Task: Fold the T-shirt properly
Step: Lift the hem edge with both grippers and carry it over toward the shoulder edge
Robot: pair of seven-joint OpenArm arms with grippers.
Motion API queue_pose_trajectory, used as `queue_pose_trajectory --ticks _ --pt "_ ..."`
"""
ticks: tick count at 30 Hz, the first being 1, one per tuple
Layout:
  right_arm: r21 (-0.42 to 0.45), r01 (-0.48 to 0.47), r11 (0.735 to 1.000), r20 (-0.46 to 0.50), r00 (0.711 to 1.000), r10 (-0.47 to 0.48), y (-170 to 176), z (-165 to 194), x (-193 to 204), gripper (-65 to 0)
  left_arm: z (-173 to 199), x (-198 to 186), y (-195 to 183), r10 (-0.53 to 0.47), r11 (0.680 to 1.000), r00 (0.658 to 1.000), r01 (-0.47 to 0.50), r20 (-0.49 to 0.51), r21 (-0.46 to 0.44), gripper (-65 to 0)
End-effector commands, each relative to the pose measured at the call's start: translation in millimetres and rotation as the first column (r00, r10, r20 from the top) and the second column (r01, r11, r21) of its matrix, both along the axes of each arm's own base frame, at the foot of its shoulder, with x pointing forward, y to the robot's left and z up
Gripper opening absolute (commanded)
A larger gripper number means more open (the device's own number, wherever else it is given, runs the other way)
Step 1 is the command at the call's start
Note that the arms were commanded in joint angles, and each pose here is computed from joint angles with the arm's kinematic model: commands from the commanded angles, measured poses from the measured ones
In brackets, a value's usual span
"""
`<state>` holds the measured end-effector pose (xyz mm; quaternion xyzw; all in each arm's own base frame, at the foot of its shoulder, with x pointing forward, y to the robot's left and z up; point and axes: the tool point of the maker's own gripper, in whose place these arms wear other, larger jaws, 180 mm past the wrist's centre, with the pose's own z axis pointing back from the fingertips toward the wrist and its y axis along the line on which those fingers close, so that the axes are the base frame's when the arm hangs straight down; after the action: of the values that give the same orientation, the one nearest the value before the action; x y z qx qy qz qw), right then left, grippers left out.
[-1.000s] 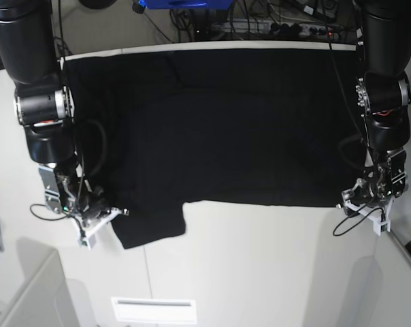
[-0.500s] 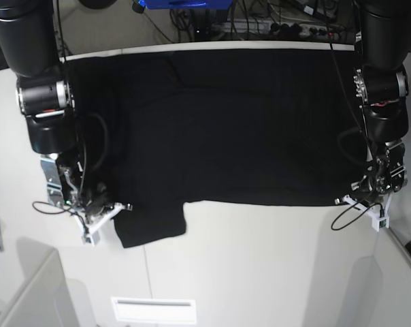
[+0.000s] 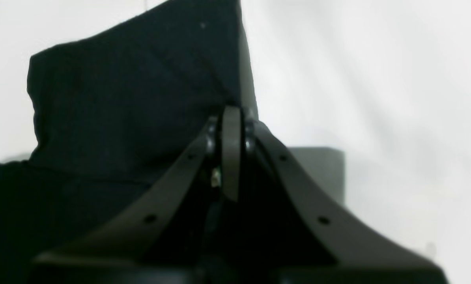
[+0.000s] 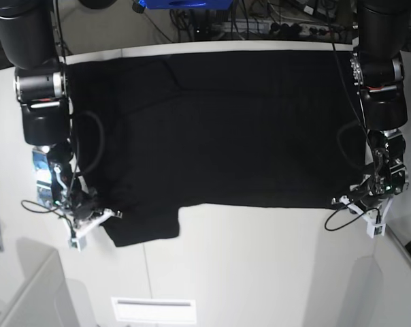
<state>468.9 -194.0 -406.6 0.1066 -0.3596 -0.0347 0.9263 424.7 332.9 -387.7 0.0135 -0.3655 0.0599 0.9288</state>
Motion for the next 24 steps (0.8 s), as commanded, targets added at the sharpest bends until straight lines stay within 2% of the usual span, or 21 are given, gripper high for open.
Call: queue_pose_trajectory --ticks 1,5,10,13,17,19,24 --pt "0.001 0.013 1.000 0.077 0.997 -0.013 -8 27 19 -65.0 27 14 7 -0.005 1.000 0.998 0.004 0.070 0.024 -65.0" --pt "-0.001 0.012 1.000 0.048 0.999 -0.012 -9 18 12 -65.0 29 5 -1 -0.042 0.998 0.997 0.039 0.071 0.051 -65.0" --pt "-0.008 -0.028 1.000 0.071 0.997 0.028 2 24 6 -65.0 30 -11 -4 -0.055 0.997 0.994 0.049 0.092 0.066 -65.0" --pt "-0.027 -0.038 0.999 0.083 0.996 0.040 -3 31 1 -65.0 34 -24 -1 -0.018 1.000 0.991 0.017 0.134 0.013 -65.0" --pt "-0.032 -0.052 0.998 0.060 0.997 0.054 -2 28 -5 -65.0 40 -34 -15 -0.031 0.997 0.985 0.042 0.171 -0.060 -65.0" --pt "-0.031 -0.051 0.998 0.058 0.997 0.053 -2 28 -7 -65.0 37 -44 -22 -0.046 0.995 0.988 0.057 0.145 -0.078 -65.0" --pt "0.009 0.006 1.000 0.038 0.999 -0.006 -17 25 -20 -65.0 39 -63 -39 -0.102 0.992 0.986 0.110 0.134 -0.056 -65.0"
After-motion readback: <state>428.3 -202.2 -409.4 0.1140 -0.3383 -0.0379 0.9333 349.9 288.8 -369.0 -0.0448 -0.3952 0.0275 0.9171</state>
